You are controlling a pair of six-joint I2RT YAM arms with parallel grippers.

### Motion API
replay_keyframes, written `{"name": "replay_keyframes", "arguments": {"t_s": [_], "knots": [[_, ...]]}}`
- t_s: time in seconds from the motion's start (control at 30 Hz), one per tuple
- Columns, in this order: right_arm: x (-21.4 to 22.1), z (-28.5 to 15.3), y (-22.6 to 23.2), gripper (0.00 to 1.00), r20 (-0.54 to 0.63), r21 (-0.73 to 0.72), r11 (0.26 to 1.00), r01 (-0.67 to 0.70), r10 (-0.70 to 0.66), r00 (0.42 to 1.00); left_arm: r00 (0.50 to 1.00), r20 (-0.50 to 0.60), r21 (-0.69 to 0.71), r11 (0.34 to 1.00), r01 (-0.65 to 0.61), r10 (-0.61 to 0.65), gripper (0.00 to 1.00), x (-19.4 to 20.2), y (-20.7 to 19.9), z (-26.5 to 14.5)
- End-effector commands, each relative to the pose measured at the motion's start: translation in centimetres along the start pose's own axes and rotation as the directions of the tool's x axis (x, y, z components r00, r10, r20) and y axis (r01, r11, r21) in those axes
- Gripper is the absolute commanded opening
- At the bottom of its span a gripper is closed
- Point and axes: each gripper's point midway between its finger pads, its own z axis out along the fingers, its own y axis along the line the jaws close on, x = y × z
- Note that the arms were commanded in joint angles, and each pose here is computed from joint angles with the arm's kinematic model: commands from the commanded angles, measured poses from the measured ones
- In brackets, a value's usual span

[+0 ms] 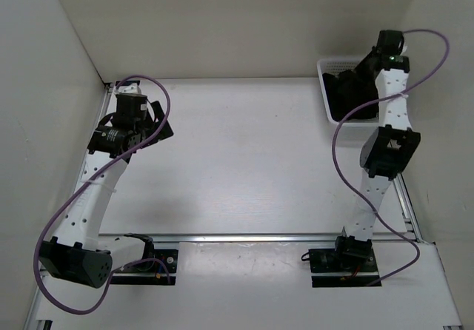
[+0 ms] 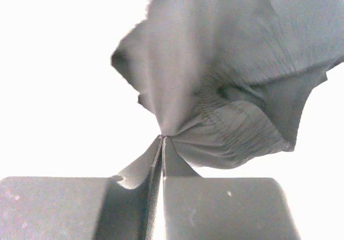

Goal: Fold and stack the shorts
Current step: Grab the shorts from the pile, then move the shorts to the center of the board

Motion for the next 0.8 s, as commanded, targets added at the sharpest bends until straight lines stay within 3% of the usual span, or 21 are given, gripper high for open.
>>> {"name": "replay_keyframes", "arguments": {"t_s": [0.0, 0.07, 0.13, 0.27, 0.33, 0.4, 0.43, 0.57, 0.6, 0.73, 0.77], "knots": [[-7.7, -18.0, 10.9, 0.00, 0.298, -0.394, 0.903, 0.172, -0.052, 0.953, 1.000, 0.009, 0.047, 0.999, -0.004, 0.004, 1.00, -0.8, -1.0, -1.1], [-7.7, -24.4, 14.1, 0.00, 0.359, -0.500, 0.829, 0.251, -0.065, 0.931, 1.000, 0.019, 0.053, 0.999, -0.002, 0.001, 1.00, -1.0, -0.9, -1.7], [-7.0, -30.3, 17.0, 0.00, 0.374, -0.641, 0.702, 0.309, -0.066, 0.925, 0.999, 0.044, 0.037, 0.999, 0.013, -0.014, 1.00, -1.6, -0.6, -2.4], [-2.9, -40.7, 21.6, 0.00, 0.327, -0.859, 0.387, 0.334, -0.086, 0.941, 0.999, 0.051, 0.009, 1.000, 0.019, -0.019, 1.00, -2.7, 0.0, -3.8], [-0.4, -45.5, 22.4, 0.00, 0.343, -0.887, 0.286, 0.361, -0.112, 0.932, 0.996, 0.090, -0.015, 1.000, 0.016, -0.015, 1.00, -4.4, 0.5, -5.6], [1.3, -46.1, 22.1, 0.00, 0.329, -0.894, 0.271, 0.356, -0.142, 0.934, 0.994, 0.110, -0.025, 1.000, 0.018, -0.015, 1.00, -5.1, 0.9, -6.5], [2.4, -48.6, 21.7, 0.00, 0.356, -0.894, 0.234, 0.383, -0.150, 0.922, 0.991, 0.135, -0.011, 1.000, 0.025, -0.023, 1.00, -5.9, 0.6, -7.1], [6.5, -47.5, 19.7, 0.00, 0.339, -0.880, 0.269, 0.391, -0.219, 0.915, 0.986, 0.159, 0.016, 0.998, 0.054, -0.056, 1.00, -6.9, 0.8, -8.1], [7.3, -45.8, 19.2, 0.00, 0.341, -0.861, 0.309, 0.404, -0.238, 0.909, 0.987, 0.149, 0.032, 0.998, 0.057, -0.061, 1.00, -6.8, 0.6, -8.1], [12.1, -35.0, 15.5, 0.02, 0.155, -0.782, 0.535, 0.320, -0.331, 0.931, 0.996, 0.081, 0.120, 0.993, 0.011, -0.021, 1.00, -5.0, -1.3, -6.9], [13.5, -31.7, 13.9, 0.25, 0.090, -0.721, 0.619, 0.311, -0.362, 0.928, 0.999, 0.039, 0.118, 0.993, -0.002, -0.003, 1.00, -3.9, -1.5, -5.9]]}}
